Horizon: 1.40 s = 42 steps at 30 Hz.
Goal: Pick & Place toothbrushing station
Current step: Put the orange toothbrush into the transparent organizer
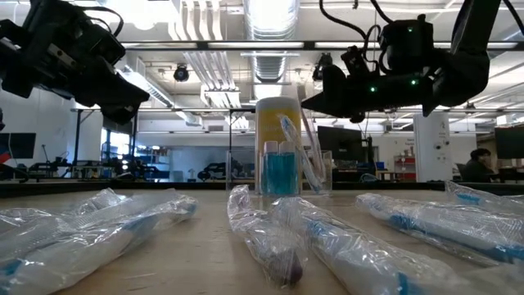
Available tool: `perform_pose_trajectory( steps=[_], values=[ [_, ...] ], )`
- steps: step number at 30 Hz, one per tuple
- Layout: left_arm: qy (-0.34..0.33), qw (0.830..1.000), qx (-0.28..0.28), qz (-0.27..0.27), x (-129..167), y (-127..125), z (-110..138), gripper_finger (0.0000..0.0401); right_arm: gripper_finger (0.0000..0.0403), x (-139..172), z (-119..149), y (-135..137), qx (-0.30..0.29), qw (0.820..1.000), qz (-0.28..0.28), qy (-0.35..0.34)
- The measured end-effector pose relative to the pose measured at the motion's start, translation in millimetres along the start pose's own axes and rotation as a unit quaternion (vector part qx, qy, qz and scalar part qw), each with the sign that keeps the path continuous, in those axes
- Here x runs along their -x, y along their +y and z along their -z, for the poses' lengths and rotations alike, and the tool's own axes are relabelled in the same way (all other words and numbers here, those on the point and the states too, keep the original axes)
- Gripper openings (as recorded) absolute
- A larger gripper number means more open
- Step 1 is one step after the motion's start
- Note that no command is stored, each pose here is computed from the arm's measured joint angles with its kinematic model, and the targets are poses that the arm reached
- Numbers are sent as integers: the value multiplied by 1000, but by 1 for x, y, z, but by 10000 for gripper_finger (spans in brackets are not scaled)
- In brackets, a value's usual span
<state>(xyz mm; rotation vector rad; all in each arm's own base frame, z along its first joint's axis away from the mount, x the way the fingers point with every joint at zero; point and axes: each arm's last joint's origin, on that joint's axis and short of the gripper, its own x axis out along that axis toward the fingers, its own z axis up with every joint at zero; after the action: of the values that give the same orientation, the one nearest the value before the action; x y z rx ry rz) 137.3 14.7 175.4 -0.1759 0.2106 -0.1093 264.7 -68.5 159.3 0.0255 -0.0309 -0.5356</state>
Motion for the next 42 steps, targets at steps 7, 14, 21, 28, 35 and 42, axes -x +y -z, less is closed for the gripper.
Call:
perform_pose_trajectory(
  steps=[7, 14, 21, 28, 35, 42],
  values=[
    [-16, 1000, -5, 2, 0, 0, -3, 5, 8, 1, 10, 0, -21, 999, 3, 49],
    [-13, 1000, -4, 2, 0, 0, -2, 5, 8, 3, 15, 2, -17, 997, 23, 69],
    [-12, 1000, -4, 2, 0, 0, -2, 5, 8, 4, 19, 1, -21, 995, 28, 95],
    [-12, 1000, -2, 2, 0, 0, -2, 5, 8, 3, 20, 2, -32, 994, 23, 100],
    [-12, 1000, -1, 2, 0, 0, -2, 5, 60, 5, 10, 2, -38, 995, 19, 88],
    [-12, 1000, 2, 2, 0, 0, -2, 5, 158, 11, -8, 0, -39, 996, 18, 76]
  ],
)
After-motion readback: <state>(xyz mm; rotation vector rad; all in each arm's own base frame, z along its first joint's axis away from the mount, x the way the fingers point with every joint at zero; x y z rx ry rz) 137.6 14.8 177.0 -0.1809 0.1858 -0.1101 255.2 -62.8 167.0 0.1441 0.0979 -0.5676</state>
